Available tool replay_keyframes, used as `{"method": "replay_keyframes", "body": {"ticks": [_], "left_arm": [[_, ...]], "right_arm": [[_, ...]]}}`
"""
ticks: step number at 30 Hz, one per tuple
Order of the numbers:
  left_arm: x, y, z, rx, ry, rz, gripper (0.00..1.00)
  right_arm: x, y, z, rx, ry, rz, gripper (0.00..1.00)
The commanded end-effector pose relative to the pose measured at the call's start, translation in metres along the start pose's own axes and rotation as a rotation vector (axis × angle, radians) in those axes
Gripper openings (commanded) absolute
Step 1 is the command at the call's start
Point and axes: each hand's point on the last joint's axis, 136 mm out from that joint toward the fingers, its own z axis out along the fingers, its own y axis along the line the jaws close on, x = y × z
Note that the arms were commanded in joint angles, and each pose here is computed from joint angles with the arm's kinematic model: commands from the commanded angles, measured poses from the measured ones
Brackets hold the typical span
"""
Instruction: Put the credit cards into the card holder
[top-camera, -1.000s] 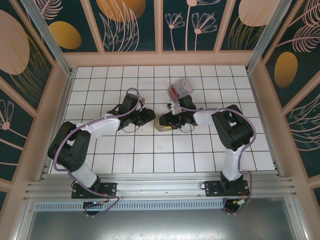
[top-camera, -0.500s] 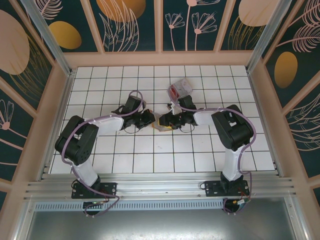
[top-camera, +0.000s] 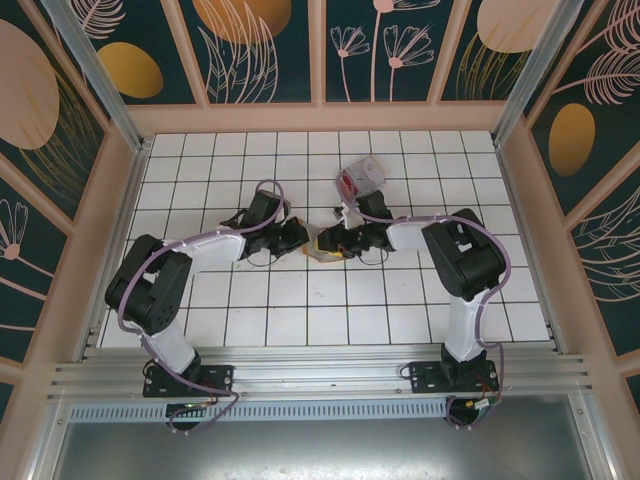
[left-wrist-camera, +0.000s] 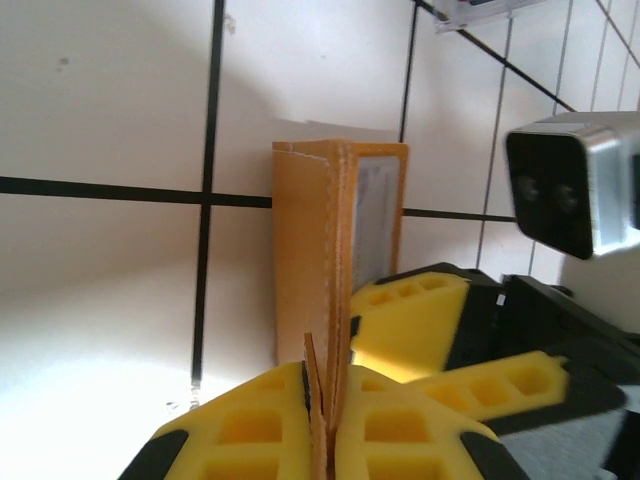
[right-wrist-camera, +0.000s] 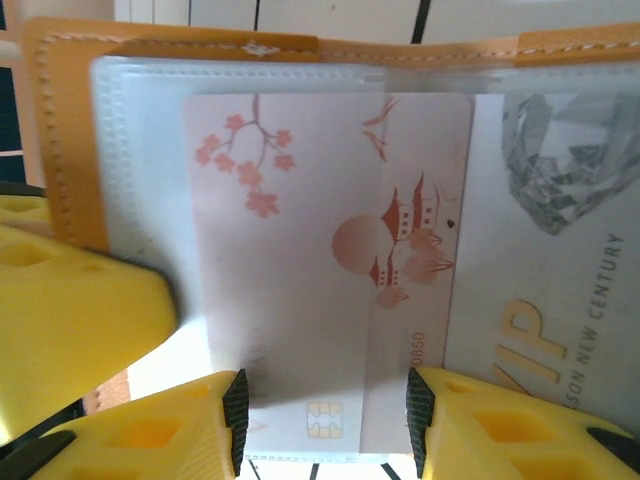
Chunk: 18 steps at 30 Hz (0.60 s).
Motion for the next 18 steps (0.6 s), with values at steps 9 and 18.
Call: {"method": "replay_keyframes", "body": {"ticks": [9,18], "left_arm": [[-0.015,0.005,-0.014,-0.224,0.033,0.099,0.0],[-0.02,0.023,-0.014,-0.413,0.06,0.161,0.0]], "right_arm": [[0.012,-0.016,-0.001,0.027,0.012,0.05,0.59],[0.005,-0.041,-0.012,0.155,-0.019,0.052,0.51]]}}
